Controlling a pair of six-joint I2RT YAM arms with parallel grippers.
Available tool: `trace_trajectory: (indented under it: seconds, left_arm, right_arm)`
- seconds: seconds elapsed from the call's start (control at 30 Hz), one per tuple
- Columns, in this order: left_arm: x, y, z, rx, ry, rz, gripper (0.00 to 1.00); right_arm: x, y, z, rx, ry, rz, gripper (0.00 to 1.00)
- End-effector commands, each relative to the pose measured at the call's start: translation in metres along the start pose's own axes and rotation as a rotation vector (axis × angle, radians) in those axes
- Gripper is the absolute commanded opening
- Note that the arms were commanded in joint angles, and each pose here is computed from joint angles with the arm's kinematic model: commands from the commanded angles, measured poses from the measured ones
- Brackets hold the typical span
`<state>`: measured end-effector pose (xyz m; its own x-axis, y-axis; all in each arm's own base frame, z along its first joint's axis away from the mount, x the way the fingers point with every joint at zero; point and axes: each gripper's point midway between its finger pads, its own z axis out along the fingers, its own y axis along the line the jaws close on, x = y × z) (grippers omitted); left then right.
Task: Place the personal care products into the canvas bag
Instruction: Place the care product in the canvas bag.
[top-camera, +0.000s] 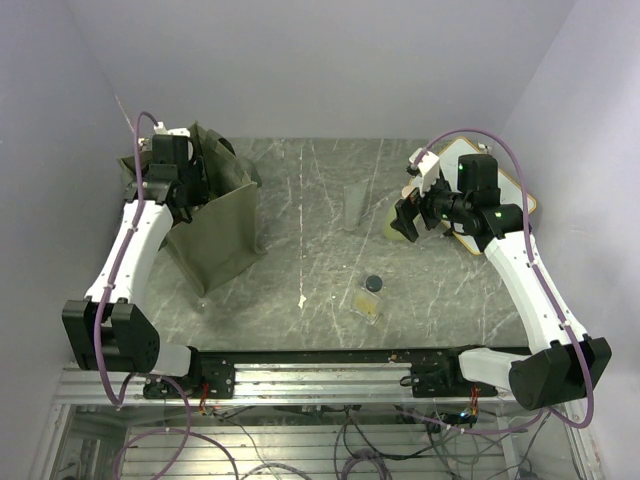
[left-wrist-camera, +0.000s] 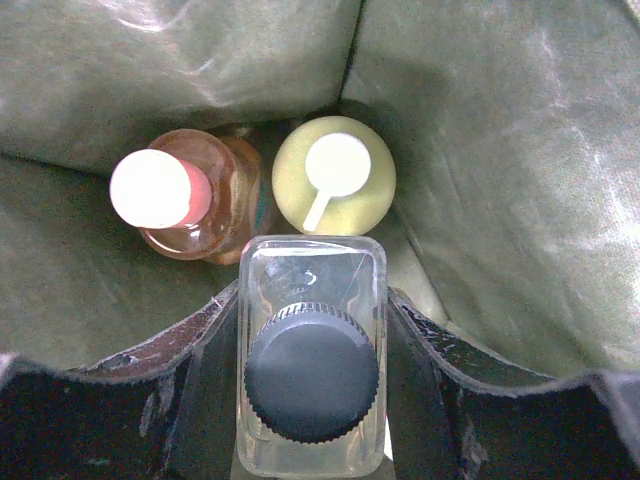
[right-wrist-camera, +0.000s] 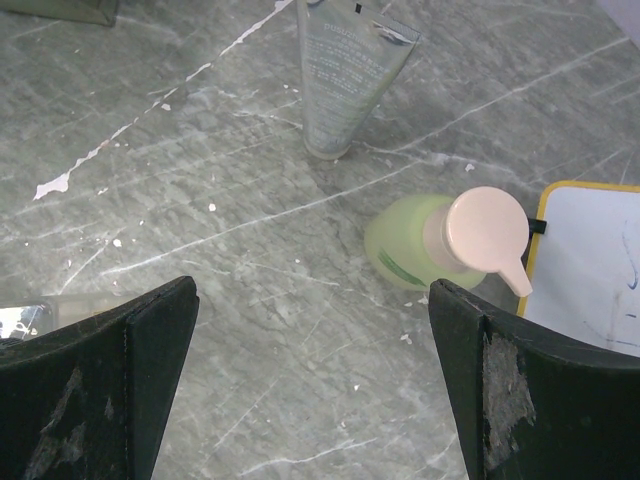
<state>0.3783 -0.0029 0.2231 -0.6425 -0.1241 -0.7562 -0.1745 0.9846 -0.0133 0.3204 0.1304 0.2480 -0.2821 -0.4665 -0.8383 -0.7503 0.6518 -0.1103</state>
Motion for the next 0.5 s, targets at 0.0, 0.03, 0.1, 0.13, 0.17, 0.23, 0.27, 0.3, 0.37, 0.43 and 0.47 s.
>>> trace_trajectory:
  seconds: [0.0, 0.03, 0.1, 0.13, 0.17, 0.23, 0.27, 0.3, 0.37, 0.43, 0.47]
  left_arm:
    - [-0.047, -0.019, -0.004, 0.041, -0.186, -0.076, 0.08]
    - [-0.046, -0.020, -0.002, 0.038, -0.181, -0.077, 0.09]
    - [-0.043, -0.020, 0.002, 0.035, -0.174, -0.077, 0.09]
    - [-0.042, -0.020, 0.004, 0.033, -0.168, -0.076, 0.10]
    - [-0.040, -0.022, 0.006, 0.038, -0.163, -0.073, 0.10]
    - [-0.036, -0.025, 0.010, 0.053, -0.151, -0.066, 0.11]
    - [-0.034, -0.028, 0.012, 0.069, -0.145, -0.059, 0.11]
    - [-0.031, -0.029, 0.014, 0.076, -0.141, -0.056, 0.12]
    - [-0.025, -0.031, 0.019, 0.083, -0.130, -0.052, 0.14]
    - [-0.020, -0.032, 0.024, 0.087, -0.115, -0.049, 0.14]
    - [-0.017, -0.033, 0.026, 0.090, -0.107, -0.044, 0.15]
  right_arm:
    - [-0.005, 0.001, 0.001, -0.004, -0.014, -0.028, 1.00]
    - [-0.005, 0.001, 0.001, -0.003, -0.015, -0.029, 1.00]
    - [-0.004, 0.002, 0.001, -0.002, -0.012, -0.029, 1.00]
    - [-0.004, 0.002, 0.000, -0.001, -0.013, -0.030, 1.00]
    - [-0.005, 0.002, 0.000, -0.001, -0.014, -0.031, 1.00]
    - [-0.005, 0.003, -0.001, 0.000, -0.015, -0.032, 1.00]
    - [-0.005, 0.002, -0.001, 0.002, -0.015, -0.034, 1.00]
    - [-0.005, 0.002, -0.001, 0.004, -0.015, -0.034, 1.00]
    - [-0.005, 0.002, -0.002, 0.006, -0.014, -0.036, 1.00]
    - [-0.005, 0.002, -0.002, 0.008, -0.013, -0.037, 1.00]
    - [-0.005, 0.003, -0.002, 0.007, -0.013, -0.037, 1.00]
